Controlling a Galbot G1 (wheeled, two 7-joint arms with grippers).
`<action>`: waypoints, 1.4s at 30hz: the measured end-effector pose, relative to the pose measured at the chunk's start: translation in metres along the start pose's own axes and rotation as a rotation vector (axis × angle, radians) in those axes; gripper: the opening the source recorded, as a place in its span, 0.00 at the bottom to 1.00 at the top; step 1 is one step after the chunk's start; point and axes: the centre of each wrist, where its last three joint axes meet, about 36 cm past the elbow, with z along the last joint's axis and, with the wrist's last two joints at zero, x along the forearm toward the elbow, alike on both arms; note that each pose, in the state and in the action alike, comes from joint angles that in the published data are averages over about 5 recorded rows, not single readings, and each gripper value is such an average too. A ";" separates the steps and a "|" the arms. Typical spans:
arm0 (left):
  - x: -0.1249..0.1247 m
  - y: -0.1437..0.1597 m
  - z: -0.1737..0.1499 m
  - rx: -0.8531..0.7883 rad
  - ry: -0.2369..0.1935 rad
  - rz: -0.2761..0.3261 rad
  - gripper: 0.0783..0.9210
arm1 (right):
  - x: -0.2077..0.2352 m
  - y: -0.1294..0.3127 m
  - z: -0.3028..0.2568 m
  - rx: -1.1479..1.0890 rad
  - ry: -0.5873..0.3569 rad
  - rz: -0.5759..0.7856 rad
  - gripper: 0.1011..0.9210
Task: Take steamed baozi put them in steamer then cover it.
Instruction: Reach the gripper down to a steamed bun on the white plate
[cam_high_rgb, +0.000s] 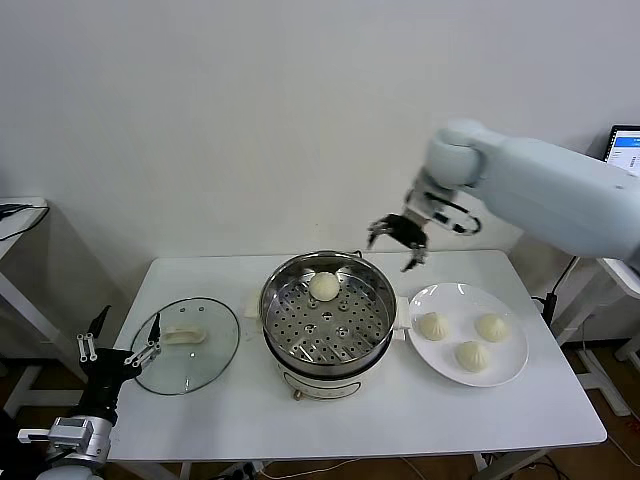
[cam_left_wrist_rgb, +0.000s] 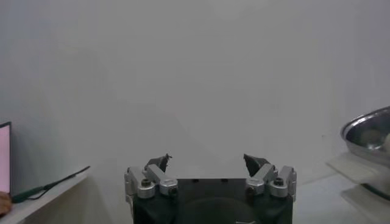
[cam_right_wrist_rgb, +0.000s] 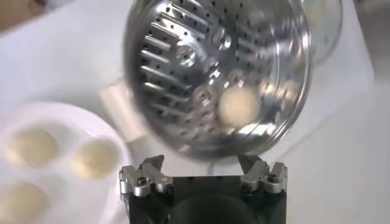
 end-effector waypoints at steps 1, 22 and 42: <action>0.000 -0.001 0.000 0.001 -0.002 0.000 0.88 | -0.003 0.008 0.007 -0.046 -0.002 -0.001 0.88; -0.006 -0.006 0.004 0.009 -0.001 0.006 0.88 | -0.119 0.085 0.079 -0.523 0.048 -0.042 0.88; -0.008 -0.007 0.008 0.014 0.006 0.003 0.88 | -0.186 0.080 0.076 -0.584 0.055 -0.062 0.88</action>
